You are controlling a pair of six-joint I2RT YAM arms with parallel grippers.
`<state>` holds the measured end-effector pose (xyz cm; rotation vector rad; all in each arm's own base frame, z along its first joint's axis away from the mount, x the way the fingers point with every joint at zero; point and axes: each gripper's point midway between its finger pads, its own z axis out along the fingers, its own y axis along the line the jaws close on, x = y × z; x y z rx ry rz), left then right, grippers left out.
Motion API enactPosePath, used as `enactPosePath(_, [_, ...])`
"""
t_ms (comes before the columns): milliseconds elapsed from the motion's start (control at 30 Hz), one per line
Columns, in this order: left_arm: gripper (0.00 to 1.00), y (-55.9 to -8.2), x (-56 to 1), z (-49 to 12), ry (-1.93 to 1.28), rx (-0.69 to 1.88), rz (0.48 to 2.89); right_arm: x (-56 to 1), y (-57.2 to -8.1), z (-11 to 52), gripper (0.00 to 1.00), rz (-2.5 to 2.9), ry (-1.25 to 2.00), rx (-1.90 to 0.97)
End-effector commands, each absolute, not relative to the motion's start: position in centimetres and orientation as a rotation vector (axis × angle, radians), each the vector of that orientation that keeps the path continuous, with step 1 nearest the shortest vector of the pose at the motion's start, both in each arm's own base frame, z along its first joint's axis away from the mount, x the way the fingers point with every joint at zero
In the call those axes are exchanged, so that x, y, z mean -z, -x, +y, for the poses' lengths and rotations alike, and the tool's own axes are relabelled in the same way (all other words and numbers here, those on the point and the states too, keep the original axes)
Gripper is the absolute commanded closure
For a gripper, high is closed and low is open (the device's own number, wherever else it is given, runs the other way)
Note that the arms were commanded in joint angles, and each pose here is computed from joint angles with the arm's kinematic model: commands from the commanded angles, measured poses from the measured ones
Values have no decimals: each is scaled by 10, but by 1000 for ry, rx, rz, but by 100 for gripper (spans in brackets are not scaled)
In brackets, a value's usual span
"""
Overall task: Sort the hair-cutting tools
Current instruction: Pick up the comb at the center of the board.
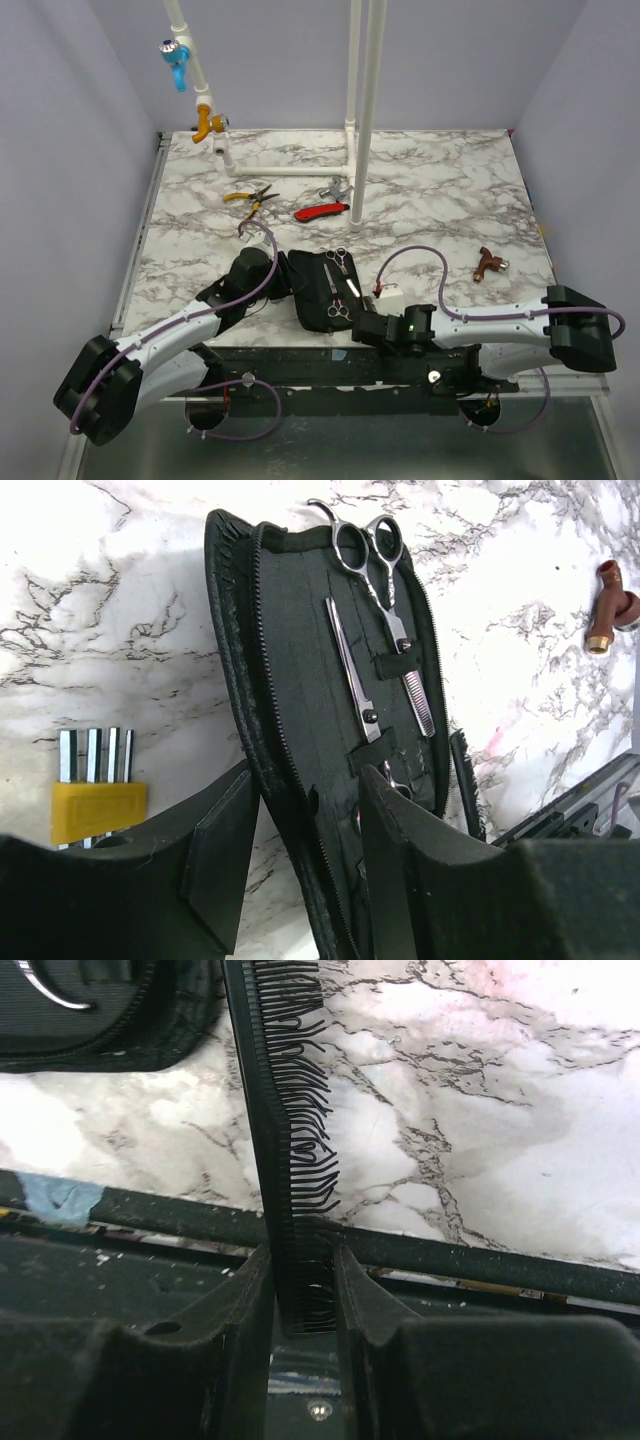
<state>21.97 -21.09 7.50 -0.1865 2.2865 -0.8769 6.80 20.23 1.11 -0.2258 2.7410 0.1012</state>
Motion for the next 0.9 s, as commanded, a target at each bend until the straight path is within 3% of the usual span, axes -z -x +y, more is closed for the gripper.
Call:
enactPosePath(0, [55, -218, -80, -212, 179, 907, 2267, -37, -71, 198, 77, 2715, 244, -87])
enactPosePath(167, [55, -219, -81, -208, 188, 890, 2258, -69, -75, 204, 77, 2677, 254, -167])
enactPosePath(300, [55, -218, -78, -205, 202, 879, 2256, -91, -76, 247, 79, 2620, 288, -434])
enactPosePath(567, [55, -207, -66, -196, 200, 849, 2288, -78, -69, 314, 79, 2609, 494, -607])
enactPosePath(867, [55, -201, -52, -174, 232, 732, 2315, -68, -65, 347, 80, 2628, 587, -794])
